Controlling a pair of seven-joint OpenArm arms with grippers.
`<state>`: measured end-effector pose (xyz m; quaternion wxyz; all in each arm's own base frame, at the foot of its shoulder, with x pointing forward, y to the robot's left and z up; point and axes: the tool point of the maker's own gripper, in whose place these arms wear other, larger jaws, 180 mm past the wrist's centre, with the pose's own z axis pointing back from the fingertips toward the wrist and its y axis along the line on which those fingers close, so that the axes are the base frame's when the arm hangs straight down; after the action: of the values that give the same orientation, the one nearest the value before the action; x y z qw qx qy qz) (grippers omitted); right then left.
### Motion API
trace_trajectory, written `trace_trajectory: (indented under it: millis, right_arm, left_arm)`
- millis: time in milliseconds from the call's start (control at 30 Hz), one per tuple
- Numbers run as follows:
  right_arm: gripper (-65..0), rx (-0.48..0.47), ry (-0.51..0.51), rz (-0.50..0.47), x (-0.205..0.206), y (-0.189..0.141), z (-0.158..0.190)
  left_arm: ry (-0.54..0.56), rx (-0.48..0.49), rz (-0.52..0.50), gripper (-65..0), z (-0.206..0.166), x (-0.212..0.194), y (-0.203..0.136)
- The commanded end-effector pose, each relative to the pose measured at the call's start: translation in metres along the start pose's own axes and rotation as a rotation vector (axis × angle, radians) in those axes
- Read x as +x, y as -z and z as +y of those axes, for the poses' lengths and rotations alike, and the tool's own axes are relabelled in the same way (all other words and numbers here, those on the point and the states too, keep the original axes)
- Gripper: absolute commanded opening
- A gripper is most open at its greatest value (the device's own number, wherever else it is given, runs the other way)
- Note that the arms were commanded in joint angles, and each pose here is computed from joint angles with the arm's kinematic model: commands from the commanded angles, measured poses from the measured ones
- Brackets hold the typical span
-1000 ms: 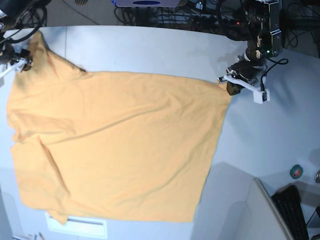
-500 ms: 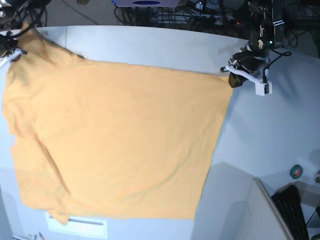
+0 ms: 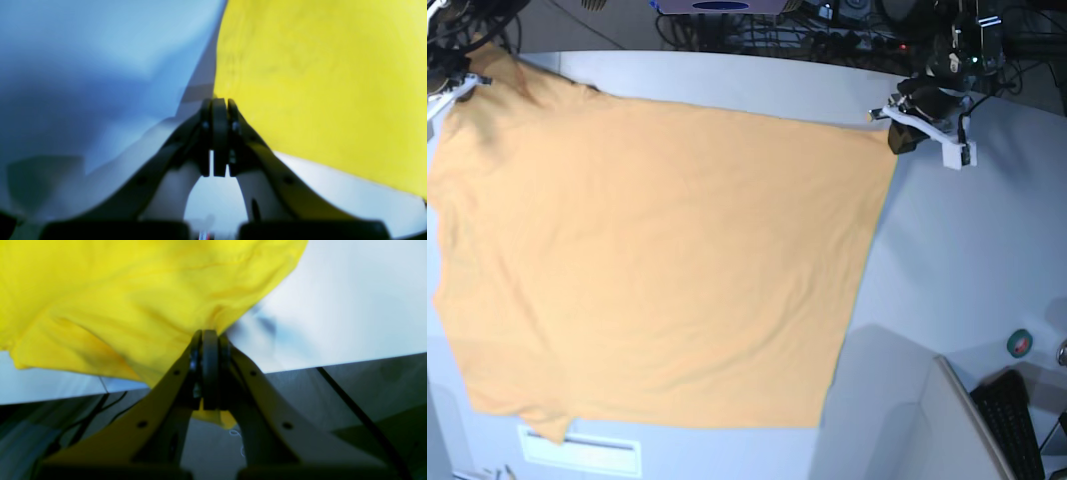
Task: Layout the t-shirt on the table in an organized manner, then fold the t-shirt properly
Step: 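Release and regrasp the shirt edge with both grippers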
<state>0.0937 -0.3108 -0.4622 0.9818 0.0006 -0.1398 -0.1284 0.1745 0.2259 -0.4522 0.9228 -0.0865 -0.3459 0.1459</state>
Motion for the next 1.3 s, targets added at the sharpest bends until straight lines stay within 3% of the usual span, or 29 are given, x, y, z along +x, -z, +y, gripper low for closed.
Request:
trace_trajectory:
  millis: [0, 500, 767, 967, 1267]
  right_arm:
    - [-65.0, -0.021, -0.013, -0.014, 0.004, -0.006, -0.007]
    - [-65.0, -0.033, -0.022, -0.001, 0.001, -0.011, -0.009]
    - [-65.0, -0.025, -0.108, -0.144, 0.068, -0.022, 0.015]
    - [-65.0, -0.021, -0.146, -0.224, 0.122, -0.021, 0.039]
    - [-65.0, 0.039, -0.136, -0.223, 0.173, 0.005, 0.067]
  left_arm:
    - [0.003, 0.034, -0.037, -65.0, 0.013, 0.012, -0.006]
    - [0.008, 0.056, -0.049, -65.0, 0.020, 0.013, -0.018]
    - [0.016, 0.004, -0.161, -65.0, -0.002, 0.064, -0.007]
    - [-0.024, -0.030, -0.118, -65.0, -0.018, 0.083, 0.021]
    - [-0.061, -0.056, -0.119, -65.0, -0.027, 0.103, 0.053]
